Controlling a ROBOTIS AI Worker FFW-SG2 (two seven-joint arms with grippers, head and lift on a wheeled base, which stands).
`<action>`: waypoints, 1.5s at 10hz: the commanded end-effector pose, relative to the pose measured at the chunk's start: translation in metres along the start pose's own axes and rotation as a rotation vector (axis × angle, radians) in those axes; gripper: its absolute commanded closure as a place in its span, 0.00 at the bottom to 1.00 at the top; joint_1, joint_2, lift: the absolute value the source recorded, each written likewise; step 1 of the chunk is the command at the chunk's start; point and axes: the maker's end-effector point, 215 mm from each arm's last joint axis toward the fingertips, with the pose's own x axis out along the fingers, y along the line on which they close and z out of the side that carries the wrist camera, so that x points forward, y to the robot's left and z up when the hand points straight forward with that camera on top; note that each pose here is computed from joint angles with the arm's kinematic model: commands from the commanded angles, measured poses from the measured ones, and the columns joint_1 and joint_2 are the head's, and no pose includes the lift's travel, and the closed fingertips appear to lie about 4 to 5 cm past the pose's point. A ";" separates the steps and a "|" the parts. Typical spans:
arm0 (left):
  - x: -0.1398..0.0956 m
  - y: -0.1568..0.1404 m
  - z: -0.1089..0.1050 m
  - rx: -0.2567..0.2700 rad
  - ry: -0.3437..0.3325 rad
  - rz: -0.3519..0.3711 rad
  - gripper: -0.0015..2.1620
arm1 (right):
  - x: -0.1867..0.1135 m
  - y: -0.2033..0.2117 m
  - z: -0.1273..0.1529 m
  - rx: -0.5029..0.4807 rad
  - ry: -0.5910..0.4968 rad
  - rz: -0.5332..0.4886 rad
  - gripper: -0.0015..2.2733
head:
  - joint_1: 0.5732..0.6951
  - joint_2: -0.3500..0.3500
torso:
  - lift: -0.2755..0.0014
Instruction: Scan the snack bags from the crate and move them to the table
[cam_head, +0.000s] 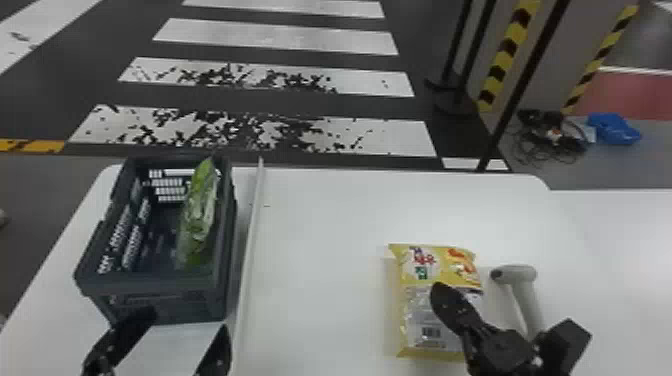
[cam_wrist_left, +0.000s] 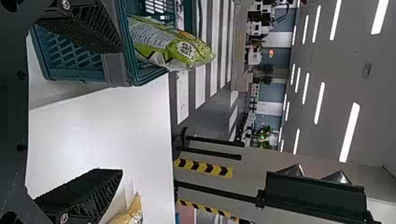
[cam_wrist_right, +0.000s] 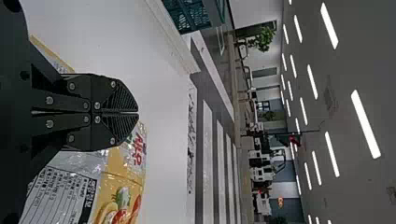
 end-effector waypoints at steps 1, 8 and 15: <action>0.000 0.002 0.001 0.004 0.001 0.000 0.04 | 0.006 -0.011 -0.009 -0.015 -0.014 -0.004 0.99 | 1.00 0.38 | 0.65; -0.001 0.014 -0.008 0.007 0.020 0.017 0.04 | 0.012 -0.019 -0.039 -0.048 -0.038 0.026 0.99 | 1.00 0.38 | 0.65; -0.001 0.013 -0.012 0.004 0.026 0.016 0.04 | 0.007 -0.028 -0.044 0.023 -0.005 0.030 0.99 | 1.00 0.38 | 0.65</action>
